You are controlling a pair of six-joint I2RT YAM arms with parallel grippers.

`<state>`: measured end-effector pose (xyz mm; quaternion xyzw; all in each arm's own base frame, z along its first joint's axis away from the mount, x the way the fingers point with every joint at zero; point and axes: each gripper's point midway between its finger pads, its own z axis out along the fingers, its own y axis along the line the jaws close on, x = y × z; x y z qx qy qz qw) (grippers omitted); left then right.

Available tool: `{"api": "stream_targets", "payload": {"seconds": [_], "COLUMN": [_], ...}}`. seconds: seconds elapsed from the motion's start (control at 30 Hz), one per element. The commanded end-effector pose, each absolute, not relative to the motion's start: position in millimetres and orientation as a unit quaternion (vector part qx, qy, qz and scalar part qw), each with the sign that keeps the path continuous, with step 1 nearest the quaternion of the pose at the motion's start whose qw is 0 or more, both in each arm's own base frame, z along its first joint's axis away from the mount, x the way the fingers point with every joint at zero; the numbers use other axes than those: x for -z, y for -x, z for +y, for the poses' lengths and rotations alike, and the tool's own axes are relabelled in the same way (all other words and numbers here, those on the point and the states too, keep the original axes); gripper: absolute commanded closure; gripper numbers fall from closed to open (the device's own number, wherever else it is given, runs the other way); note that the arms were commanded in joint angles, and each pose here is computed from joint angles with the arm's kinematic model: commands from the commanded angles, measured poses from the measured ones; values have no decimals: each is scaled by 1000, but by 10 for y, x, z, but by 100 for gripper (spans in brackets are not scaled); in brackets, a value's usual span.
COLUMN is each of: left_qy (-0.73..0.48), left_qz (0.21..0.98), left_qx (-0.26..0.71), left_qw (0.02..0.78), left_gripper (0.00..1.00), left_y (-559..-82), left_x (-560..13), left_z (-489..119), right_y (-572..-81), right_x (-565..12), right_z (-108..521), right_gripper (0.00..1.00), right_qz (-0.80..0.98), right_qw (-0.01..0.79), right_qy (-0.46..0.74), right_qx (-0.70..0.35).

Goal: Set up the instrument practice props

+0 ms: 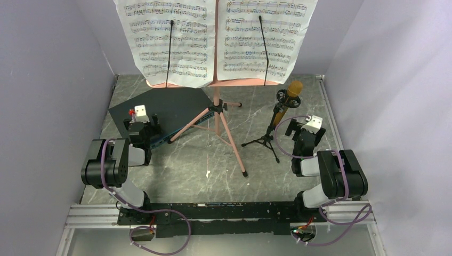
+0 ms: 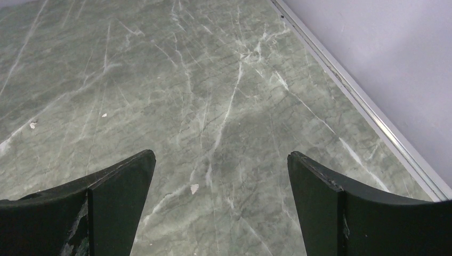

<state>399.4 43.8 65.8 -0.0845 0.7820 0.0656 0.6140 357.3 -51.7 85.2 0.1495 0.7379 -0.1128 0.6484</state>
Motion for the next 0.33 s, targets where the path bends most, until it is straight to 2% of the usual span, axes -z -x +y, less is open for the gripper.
{"api": "stream_targets", "payload": {"seconds": [0.0,0.3], "left_qy": [76,76], "left_qz": [796,797], "left_qx": [-65,-65], "left_qw": [597,596], "left_gripper": [6,6], "left_y": [-3978,-3975], "left_x": [-555,-549], "left_z": [430,430], "right_y": [-3651,-3651], "right_x": [-992,-990], "right_z": [-513,-500], "right_gripper": [0,0], "right_qz": [722,723], "right_qw": [666,667], "right_qy": [-152,-147], "right_qx": [111,109]}}
